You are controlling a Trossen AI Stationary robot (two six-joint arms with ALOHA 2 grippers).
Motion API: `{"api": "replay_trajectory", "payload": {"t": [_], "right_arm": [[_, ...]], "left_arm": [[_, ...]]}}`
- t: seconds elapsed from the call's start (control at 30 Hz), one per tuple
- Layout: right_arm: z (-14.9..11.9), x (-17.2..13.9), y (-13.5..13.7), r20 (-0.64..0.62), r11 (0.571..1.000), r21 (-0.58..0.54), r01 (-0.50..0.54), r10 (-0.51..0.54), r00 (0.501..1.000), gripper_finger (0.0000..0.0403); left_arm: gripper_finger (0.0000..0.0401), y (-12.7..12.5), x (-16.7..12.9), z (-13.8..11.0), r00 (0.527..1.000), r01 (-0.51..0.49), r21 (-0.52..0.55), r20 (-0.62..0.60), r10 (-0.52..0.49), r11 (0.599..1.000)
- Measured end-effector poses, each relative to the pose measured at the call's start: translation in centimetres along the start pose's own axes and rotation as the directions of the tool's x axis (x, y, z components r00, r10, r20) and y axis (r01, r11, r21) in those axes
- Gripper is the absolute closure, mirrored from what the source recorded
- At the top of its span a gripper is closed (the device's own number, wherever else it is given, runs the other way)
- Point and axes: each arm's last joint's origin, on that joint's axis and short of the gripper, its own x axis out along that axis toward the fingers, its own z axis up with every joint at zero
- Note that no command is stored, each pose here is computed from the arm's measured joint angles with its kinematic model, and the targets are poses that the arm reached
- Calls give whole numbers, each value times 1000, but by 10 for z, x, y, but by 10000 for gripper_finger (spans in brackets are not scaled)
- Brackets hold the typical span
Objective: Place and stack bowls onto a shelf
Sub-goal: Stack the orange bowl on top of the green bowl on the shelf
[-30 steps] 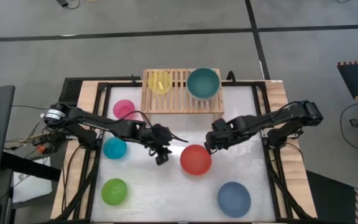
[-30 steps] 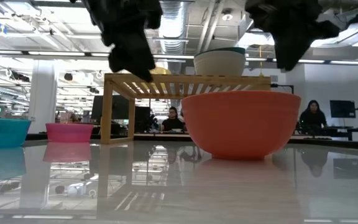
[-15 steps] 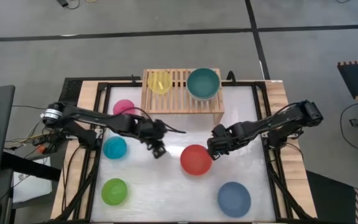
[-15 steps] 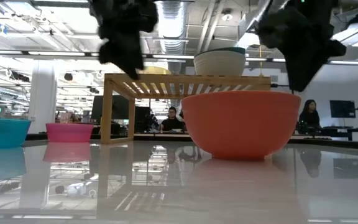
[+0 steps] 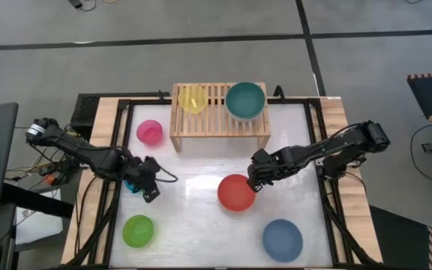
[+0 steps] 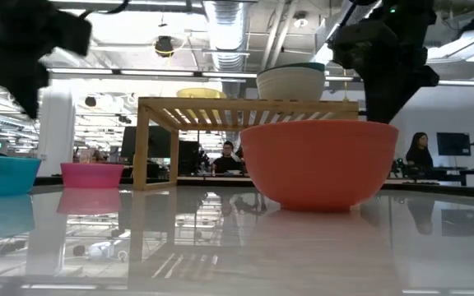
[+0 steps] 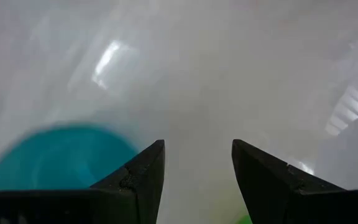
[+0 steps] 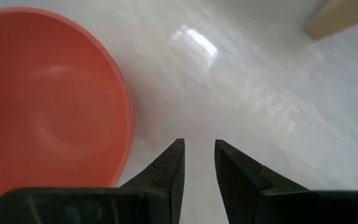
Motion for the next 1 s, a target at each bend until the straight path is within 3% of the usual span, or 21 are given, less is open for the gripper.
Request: {"api": "replay_trajectory", "payload": {"t": [0.2,0.37,0.5,0.8,1.0], "right_arm": [[1,0,4,19,999,-33,-38,38,999,290],[6,1,3,29,998,-44,-47,49,998,290],[11,1,4,46,997,-40,-70,72,996,290],[12,2,4,48,997,-35,-71,73,996,290],[15,8,5,46,998,-22,-62,63,997,290]], "left_arm": [[230,13,9,-21,999,-32,-79,-45,29,996],[230,20,11,-26,986,-145,-55,-96,139,988],[230,19,19,-26,980,-174,1,-101,173,985],[233,19,50,-34,969,-167,13,-180,167,986],[263,18,51,-33,972,-163,-41,-177,154,986]]}}
